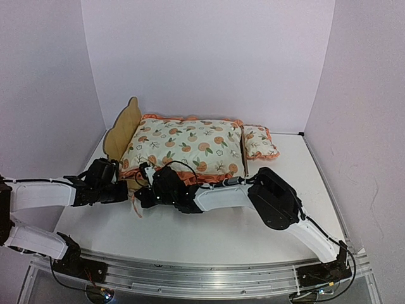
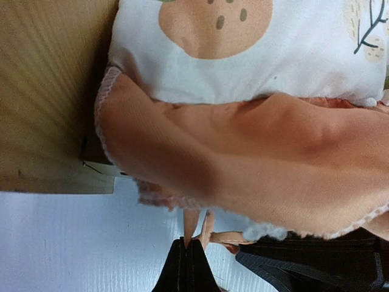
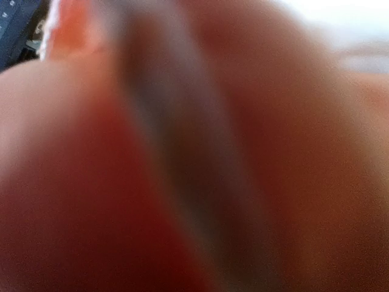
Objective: Set up the pet bed
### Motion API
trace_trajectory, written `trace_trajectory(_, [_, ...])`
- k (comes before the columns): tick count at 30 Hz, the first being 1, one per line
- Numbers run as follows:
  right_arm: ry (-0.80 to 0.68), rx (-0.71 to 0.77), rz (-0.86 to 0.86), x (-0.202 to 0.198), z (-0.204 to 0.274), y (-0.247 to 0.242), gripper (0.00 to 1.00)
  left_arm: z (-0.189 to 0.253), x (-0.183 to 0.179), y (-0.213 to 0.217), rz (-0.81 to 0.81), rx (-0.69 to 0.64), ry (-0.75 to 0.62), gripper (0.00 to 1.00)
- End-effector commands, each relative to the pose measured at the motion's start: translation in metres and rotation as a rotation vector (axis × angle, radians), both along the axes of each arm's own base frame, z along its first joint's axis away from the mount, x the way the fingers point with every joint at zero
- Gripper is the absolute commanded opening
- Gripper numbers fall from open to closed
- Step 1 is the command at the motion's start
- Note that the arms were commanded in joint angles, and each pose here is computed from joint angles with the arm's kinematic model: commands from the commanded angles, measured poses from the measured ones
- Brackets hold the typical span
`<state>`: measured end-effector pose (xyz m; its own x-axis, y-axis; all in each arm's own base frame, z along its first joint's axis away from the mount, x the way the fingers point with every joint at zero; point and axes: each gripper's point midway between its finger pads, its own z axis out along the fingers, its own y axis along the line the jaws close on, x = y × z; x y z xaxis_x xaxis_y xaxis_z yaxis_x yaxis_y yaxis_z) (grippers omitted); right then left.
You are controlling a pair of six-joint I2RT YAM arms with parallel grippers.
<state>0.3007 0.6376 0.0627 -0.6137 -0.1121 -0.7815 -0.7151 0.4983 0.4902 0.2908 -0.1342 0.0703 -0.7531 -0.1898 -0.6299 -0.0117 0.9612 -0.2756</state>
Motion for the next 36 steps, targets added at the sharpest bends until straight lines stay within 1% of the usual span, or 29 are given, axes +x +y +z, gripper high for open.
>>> trace_trajectory(1, [-0.015,-0.089,-0.012,0.019,-0.017,0.000,0.00,0.013,-0.001,0.001,-0.018,0.021,0.016,0.00])
trace_trajectory(5, [-0.021,-0.087,-0.012,0.023,-0.017,0.005,0.00,0.017,-0.001,0.001,-0.026,0.022,0.015,0.00])
trace_trajectory(12, [-0.077,-0.065,0.002,0.030,-0.012,0.015,0.00,0.016,-0.007,-0.002,-0.045,0.007,0.036,0.00])
trace_trajectory(19, [-0.117,-0.026,0.039,0.030,-0.023,0.027,0.00,0.021,0.000,-0.011,-0.098,-0.005,-0.001,0.00])
trace_trajectory(24, [-0.165,-0.011,0.028,0.034,-0.023,0.027,0.00,0.013,-0.005,-0.010,-0.113,0.022,0.042,0.01])
trace_trajectory(25, [-0.177,-0.007,0.030,0.034,-0.023,0.027,0.00,0.013,-0.006,-0.010,-0.119,0.028,0.054,0.02])
trace_trajectory(26, [-0.187,0.002,0.031,0.035,-0.022,0.027,0.00,0.014,-0.007,-0.012,-0.133,0.034,0.062,0.06])
trace_trajectory(31, [-0.191,0.021,0.038,0.034,-0.026,0.030,0.00,0.031,-0.004,-0.018,-0.208,0.065,0.054,0.38])
trace_trajectory(34, [-0.189,0.016,0.034,0.034,-0.031,0.029,0.00,0.053,0.000,-0.031,-0.283,0.048,0.018,0.47])
trace_trajectory(36, [-0.188,0.010,0.031,0.035,-0.035,0.028,0.00,0.072,0.006,-0.037,-0.325,0.052,-0.008,0.51])
